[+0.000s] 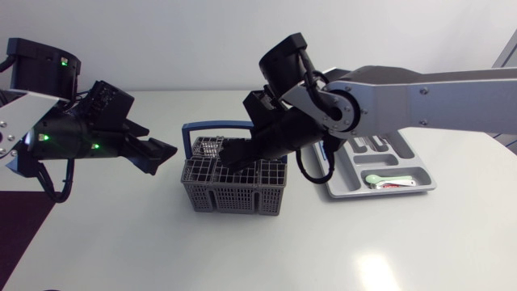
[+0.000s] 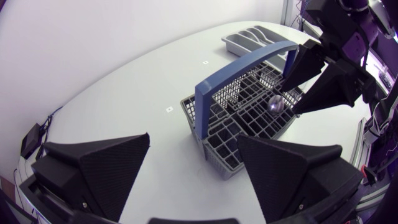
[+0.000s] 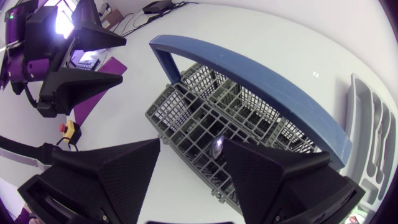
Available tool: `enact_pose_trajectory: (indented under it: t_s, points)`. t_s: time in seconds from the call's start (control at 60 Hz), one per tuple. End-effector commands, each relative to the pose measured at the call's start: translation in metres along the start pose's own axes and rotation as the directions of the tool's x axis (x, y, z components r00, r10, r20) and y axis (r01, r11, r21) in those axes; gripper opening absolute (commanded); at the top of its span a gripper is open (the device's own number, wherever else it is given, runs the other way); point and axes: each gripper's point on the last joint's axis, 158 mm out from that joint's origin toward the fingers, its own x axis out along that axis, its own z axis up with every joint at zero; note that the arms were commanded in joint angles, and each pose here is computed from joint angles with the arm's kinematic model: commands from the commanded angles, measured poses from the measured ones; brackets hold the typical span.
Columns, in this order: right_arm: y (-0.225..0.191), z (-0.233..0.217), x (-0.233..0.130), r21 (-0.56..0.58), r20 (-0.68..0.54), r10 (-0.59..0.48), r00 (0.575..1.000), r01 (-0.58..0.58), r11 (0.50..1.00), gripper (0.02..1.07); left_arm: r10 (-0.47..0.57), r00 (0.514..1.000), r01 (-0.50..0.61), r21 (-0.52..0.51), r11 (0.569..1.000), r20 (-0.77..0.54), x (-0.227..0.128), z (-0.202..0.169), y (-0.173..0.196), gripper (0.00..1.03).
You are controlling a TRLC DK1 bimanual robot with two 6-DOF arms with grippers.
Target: Unload the cutlery basket into the drawer organizer.
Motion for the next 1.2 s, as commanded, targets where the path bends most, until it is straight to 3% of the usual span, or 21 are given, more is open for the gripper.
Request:
enact_pose_trajectory:
  t_s: [0.0,0.283,0.433,0.567,0.833,1.183]
  points:
    - [-0.001,0.003,0.011,0.039,0.003,-0.028,1.0,0.028,0.999,0.7,-0.01,1.0,0.009,-0.021,1.0,-0.004,0.004,-0.008,-0.002,0.98]
    - [-0.018,-0.011,0.021,0.089,-0.027,-0.098,0.995,0.1,0.991,0.7,0.005,1.0,-0.004,-0.028,1.0,0.009,0.006,-0.008,0.007,0.98]
    - [-0.018,-0.011,0.023,0.094,-0.024,-0.094,0.995,0.096,0.991,0.53,0.007,1.0,-0.006,-0.026,1.0,0.012,0.009,-0.006,0.009,0.98]
    - [-0.013,-0.009,0.023,0.1,-0.019,-0.088,0.996,0.09,0.991,0.46,0.005,1.0,-0.004,-0.026,1.0,0.011,0.011,-0.005,0.01,0.98]
    - [-0.017,-0.02,0.028,0.111,-0.069,-0.096,0.993,0.104,0.988,0.46,0.006,1.0,-0.006,-0.032,0.999,0.011,0.015,-0.004,0.015,0.98]
    - [-0.02,-0.025,0.029,0.111,-0.087,-0.096,0.992,0.106,0.988,0.29,-0.002,1.0,0.002,-0.034,0.999,0.011,0.019,-0.002,0.015,0.98]
